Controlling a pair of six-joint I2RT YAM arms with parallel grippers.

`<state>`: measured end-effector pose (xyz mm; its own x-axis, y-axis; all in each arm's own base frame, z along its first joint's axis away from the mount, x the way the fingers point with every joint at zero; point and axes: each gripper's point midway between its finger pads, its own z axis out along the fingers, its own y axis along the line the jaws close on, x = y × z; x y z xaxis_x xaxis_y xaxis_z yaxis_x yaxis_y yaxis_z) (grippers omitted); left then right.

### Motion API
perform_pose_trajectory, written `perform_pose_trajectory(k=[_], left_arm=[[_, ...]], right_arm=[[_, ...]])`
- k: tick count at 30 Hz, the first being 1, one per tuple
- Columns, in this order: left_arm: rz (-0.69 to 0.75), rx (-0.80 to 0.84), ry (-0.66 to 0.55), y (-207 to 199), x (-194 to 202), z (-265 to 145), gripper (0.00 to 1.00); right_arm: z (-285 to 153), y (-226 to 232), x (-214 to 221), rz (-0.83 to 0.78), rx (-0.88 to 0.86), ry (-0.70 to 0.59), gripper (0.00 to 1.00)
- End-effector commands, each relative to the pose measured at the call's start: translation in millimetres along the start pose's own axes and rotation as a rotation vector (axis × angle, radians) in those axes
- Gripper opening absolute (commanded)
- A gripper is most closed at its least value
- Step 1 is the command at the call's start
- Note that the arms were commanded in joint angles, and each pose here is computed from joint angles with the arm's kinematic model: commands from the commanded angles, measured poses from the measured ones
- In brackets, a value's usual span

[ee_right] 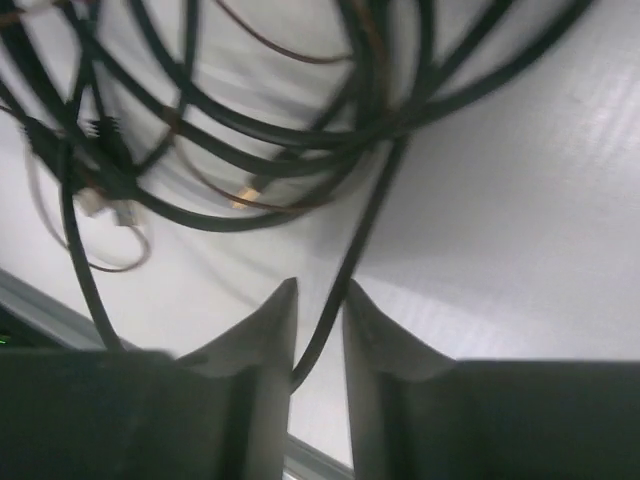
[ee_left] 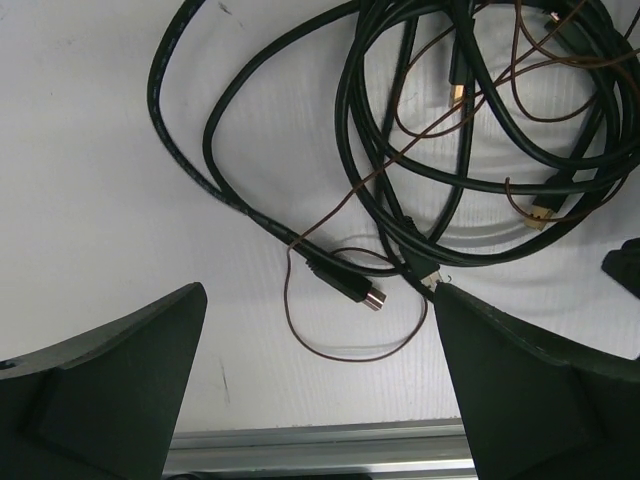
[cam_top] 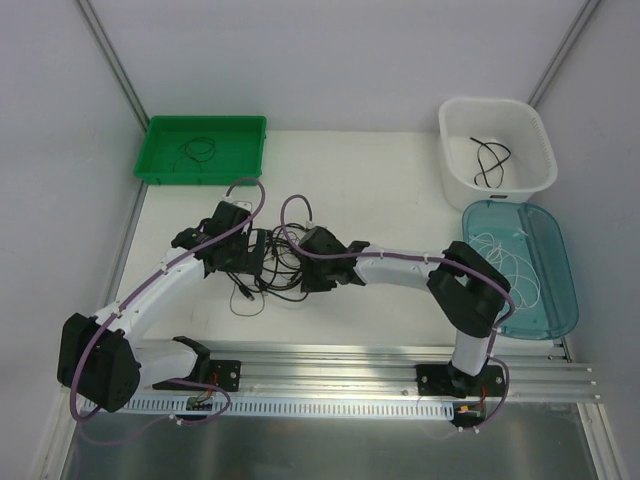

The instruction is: Untangle the cables

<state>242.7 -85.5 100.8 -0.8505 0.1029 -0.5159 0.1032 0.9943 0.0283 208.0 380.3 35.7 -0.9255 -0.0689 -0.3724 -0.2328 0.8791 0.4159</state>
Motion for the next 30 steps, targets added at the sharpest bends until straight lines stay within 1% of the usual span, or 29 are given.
perform_pose_trajectory(k=[1,2,3,4,5,6,8,9,12,18,20,25,28,30], left_arm=[[0.001,-0.004,0.005,1,-2,-1,0.99],[0.002,-0.004,0.008,1,-2,-1,0.99],[0.002,0.0,0.007,1,-2,-1,0.99],[0.001,0.0,0.011,1,-1,-1,0.99],[0.001,0.001,0.014,0,-1,0,0.99],[0.002,0.002,0.017,0,0,0,0.99],[0.001,0.004,0.015,0,-1,0,0.99],[0.002,0.005,0.016,-1,-1,0,0.99],[0.004,0.011,0.024,-2,0,1,0.99],[-0.03,0.046,0.044,-11,1,2,0.99],[-0.074,0.056,0.049,-15,-2,2,0.99],[-0.204,0.073,-0.002,-27,-27,0,0.97],[-0.267,0.091,-0.007,-38,-40,15,0.95],[-0.284,0.087,0.02,-44,-44,34,0.93]], right_arm=[[-26,-26,-15,-0.044,0.071,-0.068,0.18],[-31,-41,-22,-0.042,0.107,-0.082,0.04],[-38,-53,-30,-0.061,0.149,-0.113,0.01],[-45,-64,-38,-0.08,0.186,-0.132,0.01],[-58,-79,-42,-0.14,0.237,-0.136,0.01],[-68,-96,-57,-0.155,0.298,-0.175,0.01],[-81,-115,-67,-0.225,0.357,-0.187,0.01],[-88,-126,-76,-0.208,0.362,-0.201,0.01],[-93,-141,-83,-0.192,0.329,-0.192,0.01],[-91,-141,-80,-0.247,0.293,-0.175,0.01],[-87,-141,-78,-0.245,0.285,-0.171,0.01],[-83,-139,-70,-0.239,0.25,-0.157,0.01],[-86,-136,-69,-0.244,0.231,-0.166,0.01],[-89,-133,-69,-0.246,0.215,-0.174,0.01]])
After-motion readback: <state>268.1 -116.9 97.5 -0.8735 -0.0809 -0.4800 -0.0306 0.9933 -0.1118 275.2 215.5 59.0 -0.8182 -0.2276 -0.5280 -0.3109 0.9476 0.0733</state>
